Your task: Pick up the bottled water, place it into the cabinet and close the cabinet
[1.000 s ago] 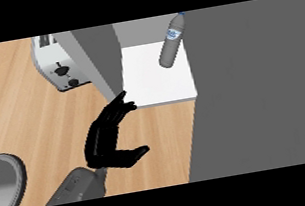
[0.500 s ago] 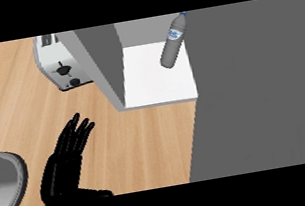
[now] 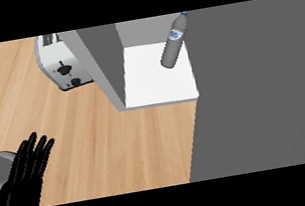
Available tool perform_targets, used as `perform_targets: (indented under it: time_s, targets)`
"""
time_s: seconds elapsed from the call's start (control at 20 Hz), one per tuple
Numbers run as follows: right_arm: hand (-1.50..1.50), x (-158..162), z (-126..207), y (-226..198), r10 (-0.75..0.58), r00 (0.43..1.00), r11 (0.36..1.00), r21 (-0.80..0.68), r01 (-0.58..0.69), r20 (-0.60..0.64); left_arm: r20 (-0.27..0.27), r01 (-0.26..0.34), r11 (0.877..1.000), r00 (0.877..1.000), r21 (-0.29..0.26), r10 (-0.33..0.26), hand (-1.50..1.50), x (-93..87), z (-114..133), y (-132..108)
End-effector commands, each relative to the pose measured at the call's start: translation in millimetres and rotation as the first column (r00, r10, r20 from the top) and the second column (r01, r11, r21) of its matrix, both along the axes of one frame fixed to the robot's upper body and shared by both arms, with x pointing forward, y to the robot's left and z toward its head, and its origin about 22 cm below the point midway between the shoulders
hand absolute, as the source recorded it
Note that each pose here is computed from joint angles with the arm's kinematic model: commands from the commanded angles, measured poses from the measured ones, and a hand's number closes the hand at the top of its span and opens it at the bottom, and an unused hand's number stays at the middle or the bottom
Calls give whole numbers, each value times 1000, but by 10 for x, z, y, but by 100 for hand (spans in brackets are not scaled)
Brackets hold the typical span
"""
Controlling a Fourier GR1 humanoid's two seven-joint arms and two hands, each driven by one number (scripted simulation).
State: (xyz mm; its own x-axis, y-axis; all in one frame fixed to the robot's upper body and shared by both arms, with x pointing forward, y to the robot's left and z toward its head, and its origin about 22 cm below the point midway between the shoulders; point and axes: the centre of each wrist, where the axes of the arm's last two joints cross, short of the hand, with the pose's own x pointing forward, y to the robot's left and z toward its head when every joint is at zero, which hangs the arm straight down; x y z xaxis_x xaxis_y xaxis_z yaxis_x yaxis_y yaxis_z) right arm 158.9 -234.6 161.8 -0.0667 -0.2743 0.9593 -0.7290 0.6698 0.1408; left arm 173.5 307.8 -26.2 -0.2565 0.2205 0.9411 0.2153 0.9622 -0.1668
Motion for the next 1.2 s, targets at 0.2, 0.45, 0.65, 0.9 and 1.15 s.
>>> perform_targets:
  time_s: [0.2, 0.45, 0.65, 0.9, 1.15]
  targets:
    - [150, -195, 401, 479, 55, 982, 993, -113, -35, 182, 28, 16, 1000, 999, 15, -17, -150, -42, 358, 264]
    - [150, -35, 397, 910, 95, 982, 993, -83, -82, 163, 22, 23, 1000, 999, 15, -24, -150, -81, 421, 314]
    - [150, 40, 387, 1453, 77, 985, 994, -88, -64, 154, 34, 41, 999, 999, 31, -42, -150, -110, 574, 323]
    - [150, 130, 394, 2013, -1, 993, 996, -92, 12, 118, 20, 58, 998, 998, 12, -58, -150, -185, 740, 347]
    - [150, 451, 560, 2275, -84, 996, 996, -31, 84, 10, 27, 85, 996, 996, 13, -86, -150, -200, 826, 463]
